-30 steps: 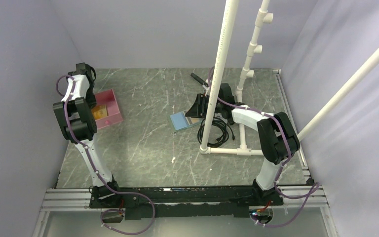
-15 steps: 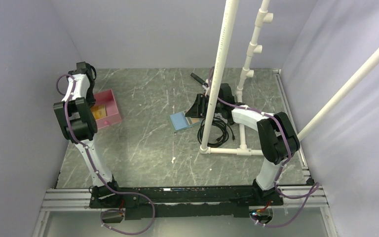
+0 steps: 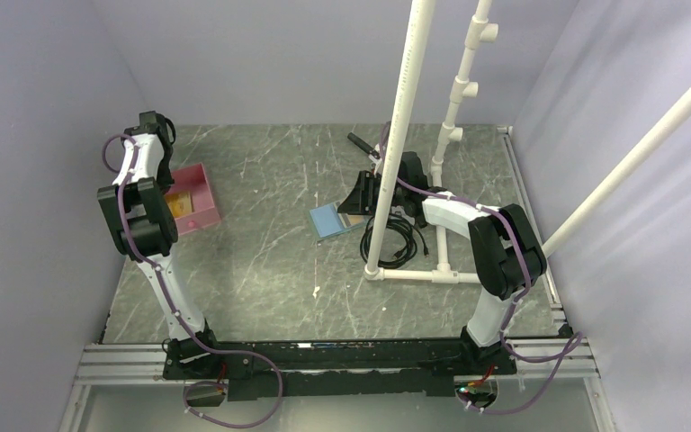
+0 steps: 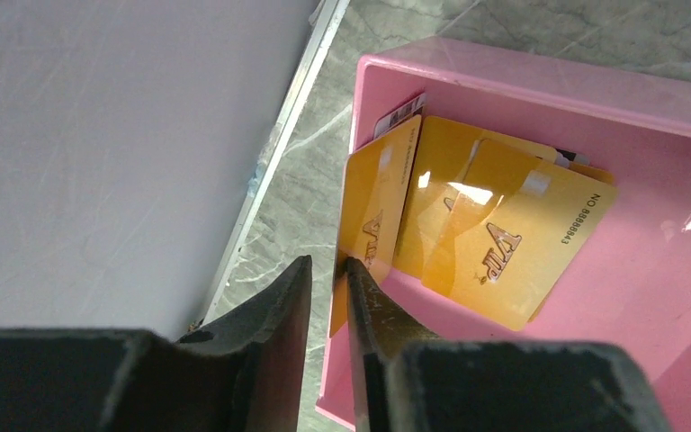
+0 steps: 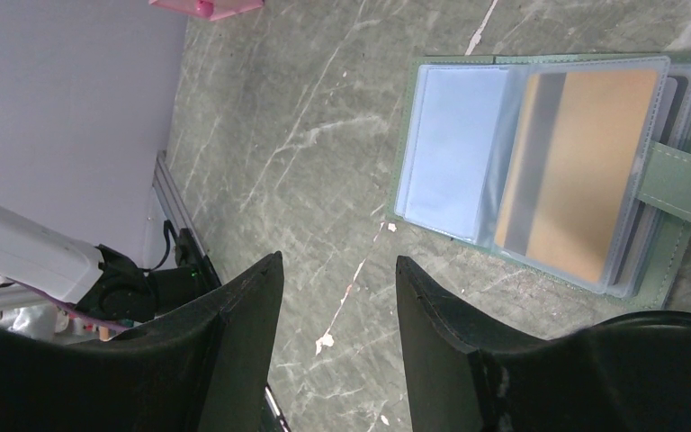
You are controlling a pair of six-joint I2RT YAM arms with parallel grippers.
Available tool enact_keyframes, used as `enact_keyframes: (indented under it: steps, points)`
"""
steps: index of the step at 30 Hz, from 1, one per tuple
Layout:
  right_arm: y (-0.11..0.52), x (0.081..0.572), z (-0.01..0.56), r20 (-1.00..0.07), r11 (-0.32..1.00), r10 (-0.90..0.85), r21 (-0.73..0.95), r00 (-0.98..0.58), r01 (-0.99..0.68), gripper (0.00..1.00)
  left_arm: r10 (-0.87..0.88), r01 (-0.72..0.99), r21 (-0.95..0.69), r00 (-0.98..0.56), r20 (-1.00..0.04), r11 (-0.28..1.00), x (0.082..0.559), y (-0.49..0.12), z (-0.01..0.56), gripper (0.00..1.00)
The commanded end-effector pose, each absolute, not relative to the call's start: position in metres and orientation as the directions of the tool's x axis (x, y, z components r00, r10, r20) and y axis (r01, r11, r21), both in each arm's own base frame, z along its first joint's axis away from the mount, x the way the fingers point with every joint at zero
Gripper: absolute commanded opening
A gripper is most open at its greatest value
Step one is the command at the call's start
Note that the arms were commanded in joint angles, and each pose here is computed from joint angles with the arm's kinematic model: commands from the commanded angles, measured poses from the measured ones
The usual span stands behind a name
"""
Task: Put the credit cards into the card holder
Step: Pick up the credit card from the storage box.
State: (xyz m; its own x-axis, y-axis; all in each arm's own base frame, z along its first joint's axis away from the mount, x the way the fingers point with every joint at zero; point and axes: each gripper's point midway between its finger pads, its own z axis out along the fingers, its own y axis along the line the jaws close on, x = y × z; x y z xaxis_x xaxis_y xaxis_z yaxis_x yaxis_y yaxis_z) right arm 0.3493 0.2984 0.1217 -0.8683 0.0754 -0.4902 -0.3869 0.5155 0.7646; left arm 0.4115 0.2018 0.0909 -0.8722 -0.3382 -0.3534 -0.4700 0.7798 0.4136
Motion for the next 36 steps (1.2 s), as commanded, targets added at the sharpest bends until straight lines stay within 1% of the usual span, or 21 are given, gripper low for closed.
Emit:
enact_keyframes:
  steps: [1,10,18,26,36]
  points:
    - [0.304,0.354,0.134,-0.529,0.484,0.077,0.761,-0.845,-0.433,0.52,-0.308,-0.491,0.427,-0.849,-0.43,0.759,0.419,0.207,0.13,0.25]
    - [0.304,0.355,0.134,-0.53,0.483,0.075,0.76,-0.845,-0.434,0.52,-0.297,-0.486,0.433,-0.851,-0.433,0.76,0.421,0.206,0.133,0.21]
    - [0.305,0.354,0.133,-0.529,0.482,0.073,0.761,-0.846,-0.434,0.52,-0.289,-0.478,0.444,-0.856,-0.43,0.758,0.422,0.204,0.135,0.1]
    - [0.305,0.354,0.132,-0.528,0.484,0.069,0.76,-0.846,-0.434,0.52,-0.291,-0.477,0.437,-0.856,-0.427,0.763,0.423,0.2,0.134,0.02]
    - [0.307,0.354,0.129,-0.523,0.485,0.063,0.761,-0.85,-0.432,0.52,-0.296,-0.47,0.388,-0.853,-0.429,0.792,0.429,0.185,0.142,0.0]
